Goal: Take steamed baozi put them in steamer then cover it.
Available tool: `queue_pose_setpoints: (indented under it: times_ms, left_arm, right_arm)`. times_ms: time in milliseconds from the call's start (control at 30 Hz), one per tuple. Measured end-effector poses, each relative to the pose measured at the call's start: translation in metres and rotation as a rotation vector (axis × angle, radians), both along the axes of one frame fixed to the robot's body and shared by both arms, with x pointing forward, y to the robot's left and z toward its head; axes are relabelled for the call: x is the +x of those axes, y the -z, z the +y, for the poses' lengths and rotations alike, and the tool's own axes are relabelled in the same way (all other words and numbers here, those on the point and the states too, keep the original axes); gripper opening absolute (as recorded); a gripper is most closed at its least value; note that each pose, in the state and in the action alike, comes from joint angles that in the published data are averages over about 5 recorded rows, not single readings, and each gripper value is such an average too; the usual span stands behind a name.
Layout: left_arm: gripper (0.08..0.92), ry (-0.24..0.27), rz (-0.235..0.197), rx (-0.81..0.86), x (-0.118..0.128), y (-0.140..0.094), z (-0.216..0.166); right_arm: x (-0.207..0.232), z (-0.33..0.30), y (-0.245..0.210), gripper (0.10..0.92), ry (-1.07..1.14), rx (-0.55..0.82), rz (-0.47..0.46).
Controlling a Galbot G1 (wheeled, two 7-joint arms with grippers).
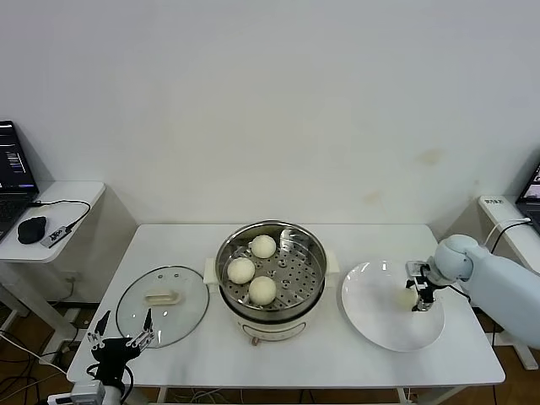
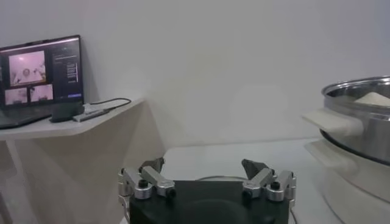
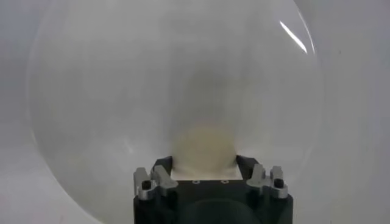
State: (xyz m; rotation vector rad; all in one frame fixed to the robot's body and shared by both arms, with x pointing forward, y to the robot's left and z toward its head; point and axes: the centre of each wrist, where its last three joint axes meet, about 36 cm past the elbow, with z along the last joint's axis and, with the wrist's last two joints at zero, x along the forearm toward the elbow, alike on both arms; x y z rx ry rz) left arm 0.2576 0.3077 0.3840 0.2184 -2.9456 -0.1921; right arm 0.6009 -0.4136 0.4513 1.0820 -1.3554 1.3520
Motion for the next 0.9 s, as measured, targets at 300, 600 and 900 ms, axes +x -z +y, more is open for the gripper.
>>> queue_pose_setpoints:
  times_ms: [300, 600, 900]
  left_arm:
    - [0.823, 0.002, -0.007, 0.003, 0.001, -0.002, 0.0]
    - [0.823, 0.011, -0.016, 0.001, 0.003, -0.004, -0.002]
    - [0.823, 0.025, -0.027, 0.003, 0.006, -0.008, -0.003]
  right_arm:
    - [0.002, 0.0, -0.023, 0.587, 0.0, 0.003, 0.007]
    - [0.011, 0.019, -0.094, 0.569, -0.03, 0.046, -0.049]
    - [0.024, 0.081, -0.187, 0.568, -0.115, 0.121, -0.145]
